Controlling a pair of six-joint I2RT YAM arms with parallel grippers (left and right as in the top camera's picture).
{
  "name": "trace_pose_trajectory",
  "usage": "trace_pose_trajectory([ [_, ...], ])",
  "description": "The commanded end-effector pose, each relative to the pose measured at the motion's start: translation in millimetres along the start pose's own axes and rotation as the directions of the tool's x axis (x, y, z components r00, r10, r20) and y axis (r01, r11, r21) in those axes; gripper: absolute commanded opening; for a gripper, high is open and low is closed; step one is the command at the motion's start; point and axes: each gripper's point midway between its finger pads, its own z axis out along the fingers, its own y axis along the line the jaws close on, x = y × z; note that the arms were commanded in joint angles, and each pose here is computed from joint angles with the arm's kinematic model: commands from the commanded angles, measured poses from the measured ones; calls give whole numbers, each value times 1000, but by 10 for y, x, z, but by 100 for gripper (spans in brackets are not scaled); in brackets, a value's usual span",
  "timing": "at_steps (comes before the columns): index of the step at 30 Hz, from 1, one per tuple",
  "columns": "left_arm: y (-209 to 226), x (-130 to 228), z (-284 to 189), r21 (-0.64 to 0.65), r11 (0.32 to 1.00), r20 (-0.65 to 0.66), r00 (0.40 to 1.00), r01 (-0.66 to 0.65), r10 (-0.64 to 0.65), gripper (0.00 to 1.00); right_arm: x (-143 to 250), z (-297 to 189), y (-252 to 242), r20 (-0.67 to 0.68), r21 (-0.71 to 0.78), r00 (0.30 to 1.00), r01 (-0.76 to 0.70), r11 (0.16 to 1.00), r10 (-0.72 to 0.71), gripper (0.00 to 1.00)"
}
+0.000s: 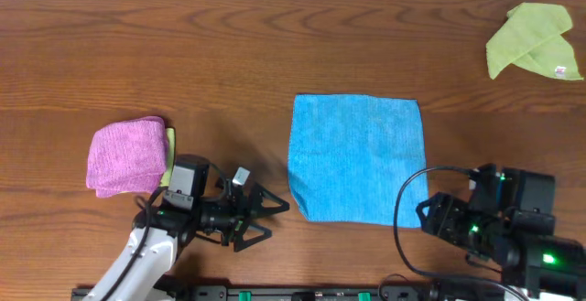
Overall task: Fold the cloth
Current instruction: 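Release the cloth and pull both grippers back, then move both grippers to the near edge of the blue cloth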
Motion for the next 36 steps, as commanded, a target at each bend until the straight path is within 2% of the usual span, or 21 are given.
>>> trace_pose_trajectory([
  [1,91,-126,-28,-70,997,89,995,-27,34,96,15,40,122,-4,-101,999,42,994,-43,67],
  [4,183,-166,-47,-117,993,123,992,2,12,96,-28,52,176,8,-159,1000,13,987,-12,65],
  [10,171,-233,-45,-163,986,158,986,-33,59,96,-85,167,226,-5,-261,998,-61,963,62,64],
  [15,92,-189,-10,-142,986,126,987,-87,105,96,-141,183,324,-25,-346,997,-80,935,76,63],
  [17,5,-181,1,-108,987,112,985,-122,134,96,-142,151,422,-14,-391,1000,-26,920,23,63],
  [20,-66,-182,6,-86,978,104,975,-189,198,96,-77,88,609,9,-417,990,133,899,-142,61],
  [26,-49,-192,4,-103,962,103,959,-254,264,96,-166,-141,809,135,-307,916,401,863,-377,56],
  [33,89,-257,29,-204,940,135,943,-274,305,96,-32,-397,814,260,-260,864,492,831,-430,59],
  [36,119,-289,47,-243,926,149,932,-288,329,96,8,-496,661,321,-172,842,501,848,-432,61],
])
